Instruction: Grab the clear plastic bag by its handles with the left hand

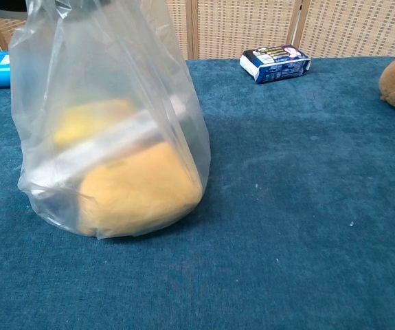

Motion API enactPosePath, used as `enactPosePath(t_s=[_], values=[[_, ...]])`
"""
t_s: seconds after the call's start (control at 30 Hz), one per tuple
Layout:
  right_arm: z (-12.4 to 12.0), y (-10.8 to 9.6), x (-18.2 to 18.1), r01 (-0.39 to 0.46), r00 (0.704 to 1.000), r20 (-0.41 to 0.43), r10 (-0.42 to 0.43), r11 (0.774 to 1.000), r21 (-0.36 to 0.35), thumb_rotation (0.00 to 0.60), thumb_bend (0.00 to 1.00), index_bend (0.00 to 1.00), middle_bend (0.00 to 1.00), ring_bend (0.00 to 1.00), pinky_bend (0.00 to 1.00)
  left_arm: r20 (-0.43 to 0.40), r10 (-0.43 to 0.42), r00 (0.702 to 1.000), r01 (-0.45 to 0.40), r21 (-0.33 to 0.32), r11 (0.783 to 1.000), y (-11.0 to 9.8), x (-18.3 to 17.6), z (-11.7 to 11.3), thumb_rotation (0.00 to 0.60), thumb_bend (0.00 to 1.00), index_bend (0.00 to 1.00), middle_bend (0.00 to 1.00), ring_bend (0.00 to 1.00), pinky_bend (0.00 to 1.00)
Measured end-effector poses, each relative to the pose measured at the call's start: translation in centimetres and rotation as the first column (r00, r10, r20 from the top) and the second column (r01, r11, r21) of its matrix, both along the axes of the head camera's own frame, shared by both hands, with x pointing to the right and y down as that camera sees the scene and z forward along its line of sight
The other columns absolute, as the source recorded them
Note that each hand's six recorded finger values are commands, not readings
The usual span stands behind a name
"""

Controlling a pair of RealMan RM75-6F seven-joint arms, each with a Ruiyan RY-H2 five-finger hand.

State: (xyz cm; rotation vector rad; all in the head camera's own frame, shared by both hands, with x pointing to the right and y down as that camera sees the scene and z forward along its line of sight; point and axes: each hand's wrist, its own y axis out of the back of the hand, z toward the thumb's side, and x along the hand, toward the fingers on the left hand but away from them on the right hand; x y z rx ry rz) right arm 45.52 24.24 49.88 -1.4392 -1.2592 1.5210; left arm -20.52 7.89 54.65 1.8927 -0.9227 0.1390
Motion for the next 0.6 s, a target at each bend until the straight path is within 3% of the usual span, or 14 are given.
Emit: enactPosePath(t_s=[0.27,0.4,0.6], values=[[-0.1,0.0,-0.1,0.002,1.0,0.0,-0.002,1.0,0.0,0.408,0.28,0.37,0.37,0.28,0.2,0.051,0.016,0.999,-0.017,0.025,1.0,0.0,0.3,-0.1,0.414,0.7,0.45,0.61,0.64,0.7],[-0.1,-0.1,-0.2,0.004,1.0,0.001,-0.004,1.0,0.001,0.407,0.28,0.37,0.37,0.28,0.2,0.059,0.02,0.998,-0.023,0.056,0.998,-0.4,0.5,-0.5,0.438,0.75,0.46,0.61,0.64,0.71],[0.0,-0.1,-0.2,0.005,1.0,0.0,-0.005,1.0,-0.002,0.407,0.28,0.37,0.37,0.28,0.2,0.038,-0.004,0.999,0.001,0.062,0.998,-0.9,0.4,-1.5,0.44,0.76,0.46,0.61,0.64,0.71]])
